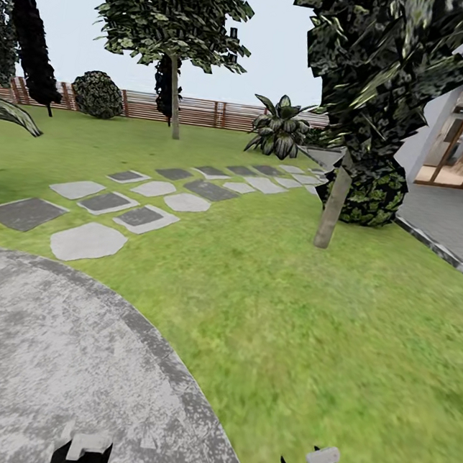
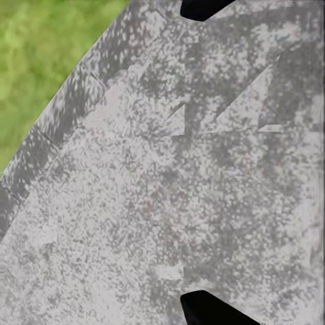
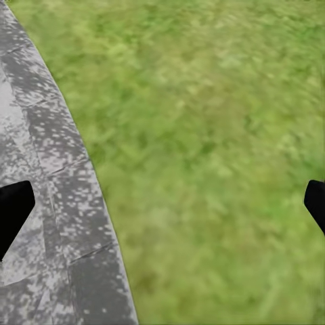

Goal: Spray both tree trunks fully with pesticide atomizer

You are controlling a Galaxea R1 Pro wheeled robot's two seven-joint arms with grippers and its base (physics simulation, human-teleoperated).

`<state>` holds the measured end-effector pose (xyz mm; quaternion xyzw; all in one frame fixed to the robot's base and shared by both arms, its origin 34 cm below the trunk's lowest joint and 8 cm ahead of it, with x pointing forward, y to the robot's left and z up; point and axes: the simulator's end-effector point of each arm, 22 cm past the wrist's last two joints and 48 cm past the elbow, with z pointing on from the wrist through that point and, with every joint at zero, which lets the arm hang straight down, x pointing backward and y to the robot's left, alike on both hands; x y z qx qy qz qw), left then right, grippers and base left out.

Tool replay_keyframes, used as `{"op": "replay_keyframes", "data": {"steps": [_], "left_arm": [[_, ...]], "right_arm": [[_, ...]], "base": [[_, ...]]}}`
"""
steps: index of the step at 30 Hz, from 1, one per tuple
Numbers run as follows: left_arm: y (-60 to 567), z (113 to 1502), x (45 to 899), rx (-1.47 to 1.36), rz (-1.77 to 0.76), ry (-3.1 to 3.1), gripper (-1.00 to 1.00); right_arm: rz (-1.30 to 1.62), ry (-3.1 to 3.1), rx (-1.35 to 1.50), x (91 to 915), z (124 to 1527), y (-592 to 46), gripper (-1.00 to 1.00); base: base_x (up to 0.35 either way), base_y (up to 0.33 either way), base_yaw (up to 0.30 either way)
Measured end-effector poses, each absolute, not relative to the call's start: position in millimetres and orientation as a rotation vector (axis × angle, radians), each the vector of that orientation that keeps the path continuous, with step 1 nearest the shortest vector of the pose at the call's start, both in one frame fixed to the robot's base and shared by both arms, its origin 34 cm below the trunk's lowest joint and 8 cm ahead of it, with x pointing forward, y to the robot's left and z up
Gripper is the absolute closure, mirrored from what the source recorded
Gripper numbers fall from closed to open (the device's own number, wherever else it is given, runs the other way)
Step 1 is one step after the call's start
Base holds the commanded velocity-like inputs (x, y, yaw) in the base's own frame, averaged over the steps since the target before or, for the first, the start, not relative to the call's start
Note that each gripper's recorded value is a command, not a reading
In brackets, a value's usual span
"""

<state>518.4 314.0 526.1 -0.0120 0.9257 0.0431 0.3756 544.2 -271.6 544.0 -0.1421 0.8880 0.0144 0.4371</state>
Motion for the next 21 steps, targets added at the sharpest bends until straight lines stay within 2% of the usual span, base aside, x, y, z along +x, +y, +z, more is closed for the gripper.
{"op": "replay_keyframes", "data": {"steps": [13,21], "left_arm": [[315,516,501,-0.036,0.113,2.403,-1.0],[311,509,491,-0.042,0.106,2.426,-1.0]], "right_arm": [[0.031,2.212,-0.349,542,543,-275,-1.0],[0.001,2.223,-0.24,543,543,-291,-1.0]], "base": [[0.006,0.0,0.009],[0.0,0.0,0.244]]}}
